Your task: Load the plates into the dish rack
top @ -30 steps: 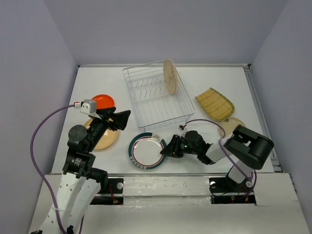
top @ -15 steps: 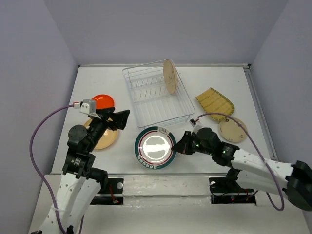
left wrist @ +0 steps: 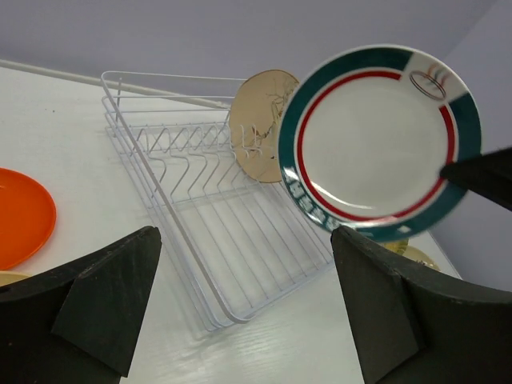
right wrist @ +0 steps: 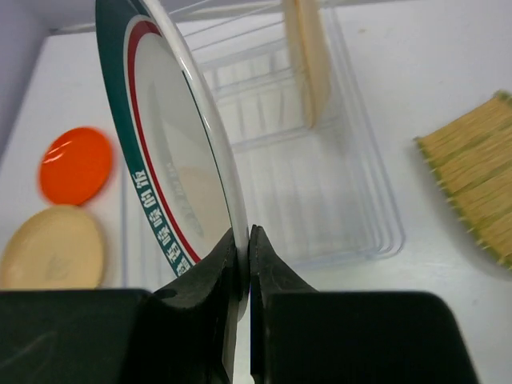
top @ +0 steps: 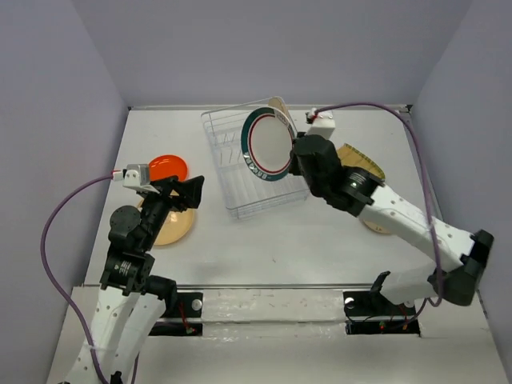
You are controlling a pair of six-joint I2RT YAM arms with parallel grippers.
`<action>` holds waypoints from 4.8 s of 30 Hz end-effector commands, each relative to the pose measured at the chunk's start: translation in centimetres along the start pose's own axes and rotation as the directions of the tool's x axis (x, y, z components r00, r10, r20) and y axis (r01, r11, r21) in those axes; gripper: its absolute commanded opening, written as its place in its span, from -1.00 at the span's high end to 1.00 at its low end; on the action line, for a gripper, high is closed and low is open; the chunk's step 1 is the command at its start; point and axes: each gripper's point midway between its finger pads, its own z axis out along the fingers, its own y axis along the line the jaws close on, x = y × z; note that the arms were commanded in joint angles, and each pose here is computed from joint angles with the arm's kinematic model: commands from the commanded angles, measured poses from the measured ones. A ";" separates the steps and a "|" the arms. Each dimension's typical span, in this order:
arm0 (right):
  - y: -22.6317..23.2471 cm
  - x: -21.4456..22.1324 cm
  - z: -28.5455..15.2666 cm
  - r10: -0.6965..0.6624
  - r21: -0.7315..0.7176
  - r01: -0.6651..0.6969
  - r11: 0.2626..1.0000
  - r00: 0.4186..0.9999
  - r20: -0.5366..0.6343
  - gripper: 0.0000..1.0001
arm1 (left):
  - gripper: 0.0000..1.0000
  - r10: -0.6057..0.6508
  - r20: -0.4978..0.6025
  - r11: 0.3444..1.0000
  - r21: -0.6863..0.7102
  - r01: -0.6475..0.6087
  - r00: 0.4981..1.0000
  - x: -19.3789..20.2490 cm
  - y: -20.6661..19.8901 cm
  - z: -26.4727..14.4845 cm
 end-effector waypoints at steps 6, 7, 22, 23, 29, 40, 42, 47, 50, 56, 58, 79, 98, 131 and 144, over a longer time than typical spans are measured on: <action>1.0 -11.5 9.1 -0.380 0.453 0.254 0.854 0.900 0.213 0.86 | -0.98 0.003 0.063 0.997 0.074 -0.007 0.998 -2.3 -2.3 -0.6; 1.1 -11.4 10.6 -0.445 0.476 0.316 0.820 0.876 0.185 0.87 | -0.98 0.004 0.062 0.997 0.080 -0.009 0.998 -2.3 -2.4 -0.6; -1.1 -10.2 17.6 -0.583 0.540 0.460 0.705 0.809 0.073 0.87 | -0.98 -0.001 0.056 0.994 0.108 -0.006 0.998 -2.1 -3.1 -0.8; -1.1 -9.7 18.0 -0.585 0.535 0.466 0.704 0.809 0.065 0.87 | -0.98 -0.002 0.054 0.994 0.109 -0.004 0.999 -2.1 -3.1 -0.8; -1.7 -6.5 20.1 -0.576 0.504 0.494 0.708 0.817 0.008 0.87 | -0.98 0.001 0.056 0.994 0.110 -0.007 0.998 -2.1 -3.1 -0.8; -2.5 0.1 22.5 -0.502 0.434 0.490 0.756 0.859 -0.094 0.87 | -0.98 0.000 0.048 0.995 0.104 -0.005 0.999 -1.9 -2.9 -0.6; -2.4 0.7 22.5 -0.454 0.429 0.450 0.783 0.885 -0.098 0.86 | -0.98 -0.002 0.047 0.994 0.106 -0.003 0.999 -1.9 -3.0 -0.6; -4.1 -0.6 21.0 -0.398 0.561 0.360 0.745 0.915 -0.058 0.86 | -0.98 -0.001 0.047 0.994 0.106 -0.004 0.999 -1.9 -3.0 -0.6; -4.9 -2.1 19.7 -0.378 0.627 0.300 0.719 0.926 -0.010 0.86 | -0.98 -0.001 0.043 0.994 0.107 -0.003 0.999 -1.8 -3.0 -0.5; -5.2 -3.4 18.6 -0.335 0.659 0.218 0.720 0.941 0.055 0.86 | -0.98 -0.003 0.039 0.993 0.115 -0.002 0.999 -1.7 -3.1 -0.5; -5.1 -2.9 18.7 -0.349 0.674 0.226 0.703 0.936 0.050 0.86 | -0.98 -0.002 0.041 0.993 0.115 -0.002 0.999 -1.7 -3.1 -0.5; -1.7 -1.2 20.1 -0.286 0.450 0.255 0.856 0.958 0.002 0.00 | -0.98 -0.002 0.033 0.993 0.116 -0.001 0.999 -1.6 -3.1 -0.4; -28.8 2.5 -0.4 0.379 0.483 -0.466 0.742 0.885 0.271 -0.32 | -0.98 0.006 0.077 0.982 0.189 -0.021 0.997 -2.8 -5.0 -2.1; -41.7 17.8 -4.4 0.715 0.747 -0.544 0.382 0.686 0.134 0.14 | -0.98 -0.014 0.156 0.963 0.267 -0.029 0.988 -4.9 -7.0 -5.3; -41.8 17.9 -4.2 0.716 0.755 -0.518 0.402 0.692 0.094 -0.08 | -0.98 -0.017 0.174 0.966 0.257 -0.029 0.985 -5.2 -6.8 -5.7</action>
